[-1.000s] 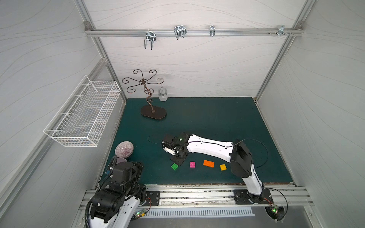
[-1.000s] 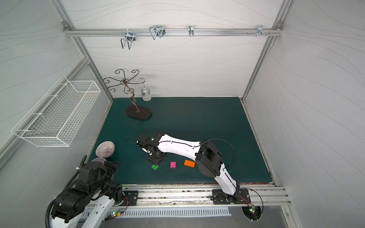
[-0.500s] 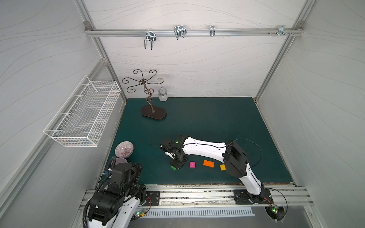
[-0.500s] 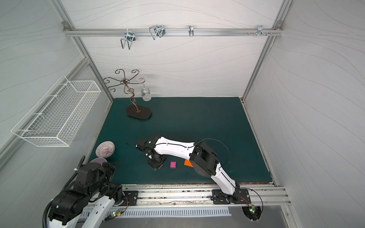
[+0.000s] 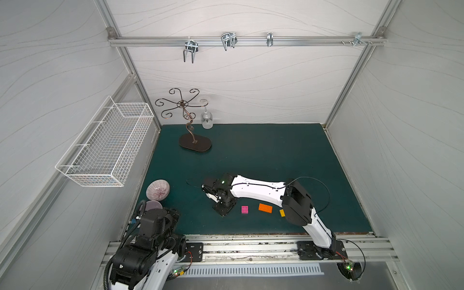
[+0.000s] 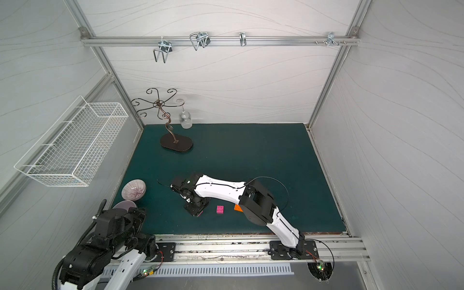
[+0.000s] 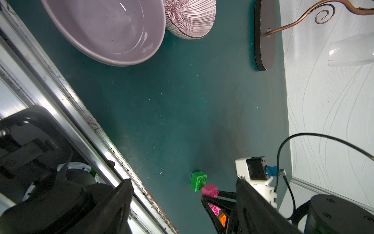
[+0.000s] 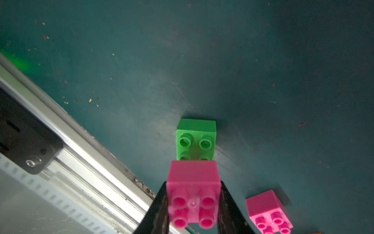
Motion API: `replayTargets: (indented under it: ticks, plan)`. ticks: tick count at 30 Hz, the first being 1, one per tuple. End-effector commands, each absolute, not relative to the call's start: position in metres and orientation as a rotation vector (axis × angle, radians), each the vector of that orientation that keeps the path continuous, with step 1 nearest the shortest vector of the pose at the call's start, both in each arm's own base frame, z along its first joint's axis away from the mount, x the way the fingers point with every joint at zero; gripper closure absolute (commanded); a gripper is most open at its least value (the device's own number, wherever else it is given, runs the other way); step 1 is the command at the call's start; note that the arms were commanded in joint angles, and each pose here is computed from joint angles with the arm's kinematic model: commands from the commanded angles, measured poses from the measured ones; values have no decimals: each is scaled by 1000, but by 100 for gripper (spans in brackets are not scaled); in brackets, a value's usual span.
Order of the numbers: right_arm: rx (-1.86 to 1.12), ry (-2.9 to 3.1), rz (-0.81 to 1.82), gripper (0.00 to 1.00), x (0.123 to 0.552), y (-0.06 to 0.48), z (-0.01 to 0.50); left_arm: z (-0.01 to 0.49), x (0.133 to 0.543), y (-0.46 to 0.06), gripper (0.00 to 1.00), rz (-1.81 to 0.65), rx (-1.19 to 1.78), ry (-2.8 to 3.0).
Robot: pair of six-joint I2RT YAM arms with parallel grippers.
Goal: Assemble the letter r with lego
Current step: Assemble the lego brick with the lego brick.
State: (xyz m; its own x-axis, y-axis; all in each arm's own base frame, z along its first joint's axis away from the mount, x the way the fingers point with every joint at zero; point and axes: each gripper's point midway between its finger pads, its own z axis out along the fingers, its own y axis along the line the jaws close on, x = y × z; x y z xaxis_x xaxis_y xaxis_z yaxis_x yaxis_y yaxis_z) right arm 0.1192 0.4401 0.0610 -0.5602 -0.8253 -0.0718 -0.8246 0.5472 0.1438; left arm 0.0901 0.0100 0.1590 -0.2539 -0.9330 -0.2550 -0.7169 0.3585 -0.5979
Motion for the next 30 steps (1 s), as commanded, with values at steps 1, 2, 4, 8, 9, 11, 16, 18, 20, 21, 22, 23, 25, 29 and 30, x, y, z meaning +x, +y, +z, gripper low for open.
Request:
replayTargets:
  ticks: [1, 2, 4, 8, 9, 11, 16, 18, 20, 21, 22, 23, 25, 29, 30]
  plan:
    - [1499, -2765, -244, 100, 118, 448, 54, 156, 79, 19, 16, -430, -1442, 2045]
    - [1506, -2767, -239, 100, 118, 449, 54, 156, 78, 20, 16, -428, -1442, 2043]
    - [1512, -2772, -223, 100, 120, 449, 51, 155, 77, 20, 16, -426, -1445, 2040]
    - [1520, -2772, -196, 100, 120, 449, 46, 154, 76, 21, 16, -424, -1443, 2041]
    - [1520, -2772, -184, 100, 121, 448, 44, 154, 76, 21, 16, -423, -1444, 2040]
    - [1519, -2774, -158, 100, 122, 447, 42, 153, 76, 21, 16, -423, -1444, 2042]
    - [1525, -2767, -124, 100, 122, 446, 37, 152, 75, 20, 16, -425, -1444, 2046]
    - [1524, -2760, -110, 100, 122, 445, 35, 152, 75, 20, 16, -424, -1445, 2043]
    - [1521, -2757, -83, 100, 122, 443, 34, 151, 75, 20, 16, -423, -1446, 2046]
    - [1522, -2754, -73, 100, 122, 442, 33, 151, 74, 21, 16, -423, -1445, 2045]
    - [1521, -2753, -66, 100, 122, 442, 32, 151, 74, 21, 16, -422, -1445, 2043]
    - [1522, -2749, -58, 100, 121, 441, 32, 151, 74, 21, 16, -420, -1445, 2043]
    - [1521, -2748, -49, 100, 120, 440, 32, 151, 73, 22, 16, -420, -1445, 2041]
    - [1504, -2750, -32, 100, 118, 437, 31, 149, 73, 21, 16, -420, -1449, 2042]
    - [1500, -2751, -28, 100, 118, 436, 31, 149, 73, 21, 16, -421, -1449, 2042]
